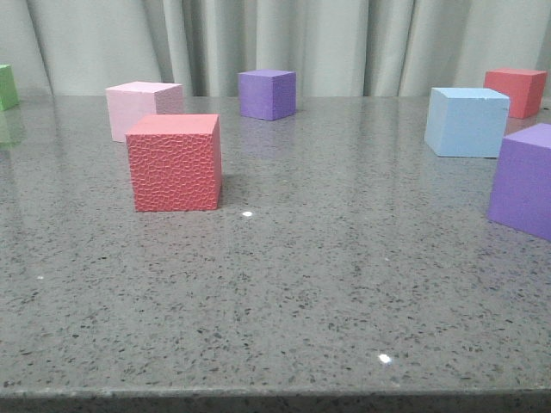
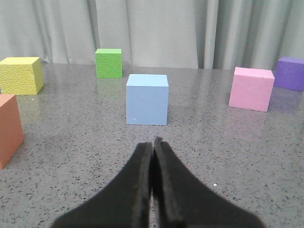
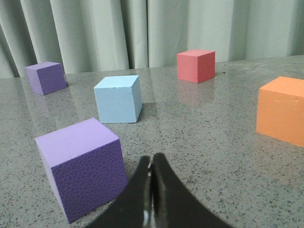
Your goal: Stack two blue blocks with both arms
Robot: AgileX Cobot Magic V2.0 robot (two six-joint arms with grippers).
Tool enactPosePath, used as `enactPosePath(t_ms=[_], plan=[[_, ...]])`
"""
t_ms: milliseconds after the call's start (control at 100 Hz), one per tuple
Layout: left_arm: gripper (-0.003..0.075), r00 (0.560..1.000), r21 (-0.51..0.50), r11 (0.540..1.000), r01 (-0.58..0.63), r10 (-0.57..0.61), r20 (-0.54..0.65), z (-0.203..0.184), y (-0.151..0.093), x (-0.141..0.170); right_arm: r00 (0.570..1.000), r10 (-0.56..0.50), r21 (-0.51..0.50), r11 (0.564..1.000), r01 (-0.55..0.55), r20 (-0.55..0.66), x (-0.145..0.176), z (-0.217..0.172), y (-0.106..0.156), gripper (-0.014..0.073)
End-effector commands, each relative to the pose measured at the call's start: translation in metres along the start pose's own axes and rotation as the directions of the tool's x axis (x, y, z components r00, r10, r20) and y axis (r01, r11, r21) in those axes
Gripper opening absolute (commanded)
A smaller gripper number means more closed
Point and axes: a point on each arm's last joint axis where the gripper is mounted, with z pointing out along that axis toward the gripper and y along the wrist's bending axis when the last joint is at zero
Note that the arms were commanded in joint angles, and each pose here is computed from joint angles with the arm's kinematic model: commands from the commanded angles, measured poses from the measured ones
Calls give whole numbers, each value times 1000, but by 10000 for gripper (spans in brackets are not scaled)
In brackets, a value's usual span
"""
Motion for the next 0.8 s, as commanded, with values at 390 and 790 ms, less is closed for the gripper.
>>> enactPosePath(t_ms=[390, 790], plan=[[-19, 995, 14, 1000, 3, -4, 104, -3, -1, -7, 993, -17, -15, 1000, 19, 114, -14, -3, 2, -68], [-18, 994, 13, 1000, -3, 1, 109, -3, -1, -8, 993, -17, -15, 1000, 19, 114, -14, -3, 2, -68]])
